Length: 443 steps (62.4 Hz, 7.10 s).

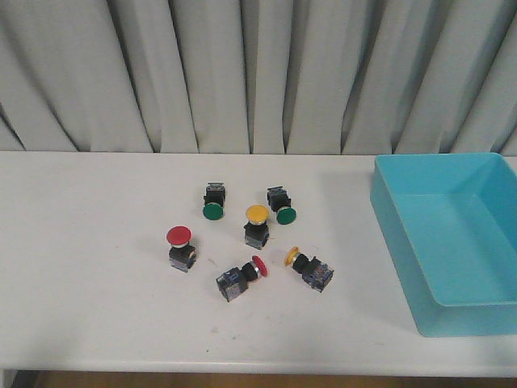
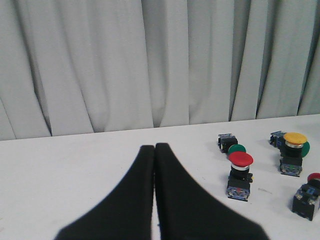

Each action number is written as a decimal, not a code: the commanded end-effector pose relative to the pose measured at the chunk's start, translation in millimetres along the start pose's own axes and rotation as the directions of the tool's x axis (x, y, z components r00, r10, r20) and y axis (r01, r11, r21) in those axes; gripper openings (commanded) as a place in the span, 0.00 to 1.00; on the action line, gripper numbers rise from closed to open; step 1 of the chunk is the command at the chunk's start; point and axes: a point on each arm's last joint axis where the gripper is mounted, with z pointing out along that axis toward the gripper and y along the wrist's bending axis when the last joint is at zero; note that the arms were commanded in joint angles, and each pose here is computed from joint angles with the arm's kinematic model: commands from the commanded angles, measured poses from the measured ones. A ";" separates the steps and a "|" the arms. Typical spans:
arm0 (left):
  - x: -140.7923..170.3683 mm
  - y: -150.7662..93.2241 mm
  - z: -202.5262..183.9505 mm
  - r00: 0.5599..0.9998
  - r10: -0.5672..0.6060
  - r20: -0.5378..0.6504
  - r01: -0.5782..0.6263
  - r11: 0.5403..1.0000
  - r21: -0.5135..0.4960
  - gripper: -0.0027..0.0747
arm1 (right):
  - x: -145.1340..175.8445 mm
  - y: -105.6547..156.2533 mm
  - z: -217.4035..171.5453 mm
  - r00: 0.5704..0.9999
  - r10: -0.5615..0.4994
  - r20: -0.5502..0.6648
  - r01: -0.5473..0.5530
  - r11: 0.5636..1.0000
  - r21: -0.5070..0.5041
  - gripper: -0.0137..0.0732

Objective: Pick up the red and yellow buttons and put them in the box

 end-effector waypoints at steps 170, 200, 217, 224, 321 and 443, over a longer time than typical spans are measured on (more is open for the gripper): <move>-201.3 -19.0 210.4 0.968 -0.023 -0.249 0.034 0.999 0.039 0.79 | -192.0 -7.8 170.9 0.972 -0.152 -0.180 0.147 0.988 -0.043 0.96; -139.7 -100.0 325.8 0.696 0.164 -0.699 0.035 0.965 0.261 0.79 | -182.0 -4.2 168.9 0.956 -0.045 -0.288 0.027 0.997 -0.066 0.90; -69.3 -128.7 351.3 0.567 0.233 -0.790 0.039 0.950 0.308 0.79 | -179.5 -3.2 168.1 0.948 -0.030 -0.317 0.007 0.997 -0.072 0.89; -43.4 -131.8 359.2 0.523 0.241 -0.817 0.040 0.951 0.306 0.79 | -179.0 -3.0 167.9 0.946 -0.027 -0.323 0.003 0.997 -0.073 0.89; -12.8 -129.0 372.3 0.441 0.332 -0.834 -0.045 0.936 0.349 0.02 | -173.9 24.1 170.3 0.925 -0.210 -0.318 0.135 0.961 -0.242 0.84; -168.1 -226.8 282.8 0.686 0.309 -0.659 0.506 0.450 0.736 0.17 | -132.7 138.1 192.4 0.853 -0.508 -0.120 0.334 0.707 -0.623 0.15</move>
